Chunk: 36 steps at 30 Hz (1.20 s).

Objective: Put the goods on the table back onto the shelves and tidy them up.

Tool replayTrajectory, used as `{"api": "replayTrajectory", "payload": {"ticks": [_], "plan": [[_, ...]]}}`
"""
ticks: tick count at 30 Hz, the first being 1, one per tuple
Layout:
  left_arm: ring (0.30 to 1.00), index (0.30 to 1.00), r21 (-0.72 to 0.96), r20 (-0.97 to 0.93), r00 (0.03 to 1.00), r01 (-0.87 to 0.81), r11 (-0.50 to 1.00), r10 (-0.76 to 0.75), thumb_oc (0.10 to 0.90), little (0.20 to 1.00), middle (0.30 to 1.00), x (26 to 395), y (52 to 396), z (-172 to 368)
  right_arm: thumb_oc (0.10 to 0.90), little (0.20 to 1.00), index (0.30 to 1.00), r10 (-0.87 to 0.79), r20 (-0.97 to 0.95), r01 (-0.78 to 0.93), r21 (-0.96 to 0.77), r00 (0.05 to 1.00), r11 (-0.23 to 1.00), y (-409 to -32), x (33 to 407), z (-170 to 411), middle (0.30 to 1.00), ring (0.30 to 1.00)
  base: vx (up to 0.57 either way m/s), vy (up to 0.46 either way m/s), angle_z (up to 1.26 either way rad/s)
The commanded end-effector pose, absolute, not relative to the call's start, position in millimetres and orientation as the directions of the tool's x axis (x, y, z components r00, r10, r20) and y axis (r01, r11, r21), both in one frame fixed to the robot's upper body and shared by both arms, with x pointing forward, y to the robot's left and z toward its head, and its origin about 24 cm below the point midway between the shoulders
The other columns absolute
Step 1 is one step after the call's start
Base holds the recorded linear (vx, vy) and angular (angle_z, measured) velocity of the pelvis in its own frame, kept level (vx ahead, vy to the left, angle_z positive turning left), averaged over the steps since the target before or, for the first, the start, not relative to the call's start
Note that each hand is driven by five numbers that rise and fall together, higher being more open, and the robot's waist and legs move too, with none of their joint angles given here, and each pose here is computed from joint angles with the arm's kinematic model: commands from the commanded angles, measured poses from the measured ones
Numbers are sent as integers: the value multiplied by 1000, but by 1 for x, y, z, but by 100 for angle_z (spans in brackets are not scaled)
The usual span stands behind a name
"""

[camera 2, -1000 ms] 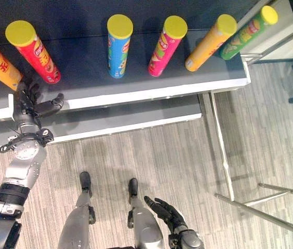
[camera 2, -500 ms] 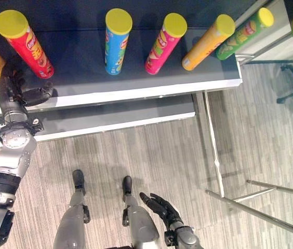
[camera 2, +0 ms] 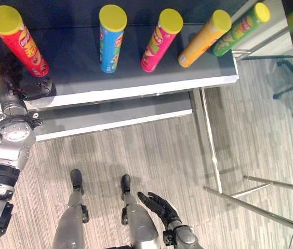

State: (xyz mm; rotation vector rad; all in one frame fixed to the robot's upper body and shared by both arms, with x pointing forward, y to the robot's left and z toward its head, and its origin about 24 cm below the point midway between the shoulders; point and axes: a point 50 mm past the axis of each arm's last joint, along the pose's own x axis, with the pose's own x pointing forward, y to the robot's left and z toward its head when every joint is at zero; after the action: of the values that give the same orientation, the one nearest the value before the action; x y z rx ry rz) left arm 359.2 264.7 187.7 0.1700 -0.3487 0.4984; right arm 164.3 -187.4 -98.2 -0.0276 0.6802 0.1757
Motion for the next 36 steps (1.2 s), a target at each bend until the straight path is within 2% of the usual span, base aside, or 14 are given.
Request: {"api": "replayTrajectory", "payload": {"ticks": [1,10,36], "plan": [[900,900,52,583,696,-547,836,419,800,900,900,359,272,253,800,900,900,140,-633,-159,27,761,987,-205,142,-96,900,900,0,0,0],[900,900,70,579,694,-566,821,429,800,900,900,363,278,261,800,900,900,148,-628,-164,33,764,986,-206,140,-94,900,900,0,0,0],[900,900,122,540,755,-507,853,372,800,900,900,376,268,260,800,900,900,116,-642,-139,15,758,990,-210,141,-98,900,900,0,0,0]]}}
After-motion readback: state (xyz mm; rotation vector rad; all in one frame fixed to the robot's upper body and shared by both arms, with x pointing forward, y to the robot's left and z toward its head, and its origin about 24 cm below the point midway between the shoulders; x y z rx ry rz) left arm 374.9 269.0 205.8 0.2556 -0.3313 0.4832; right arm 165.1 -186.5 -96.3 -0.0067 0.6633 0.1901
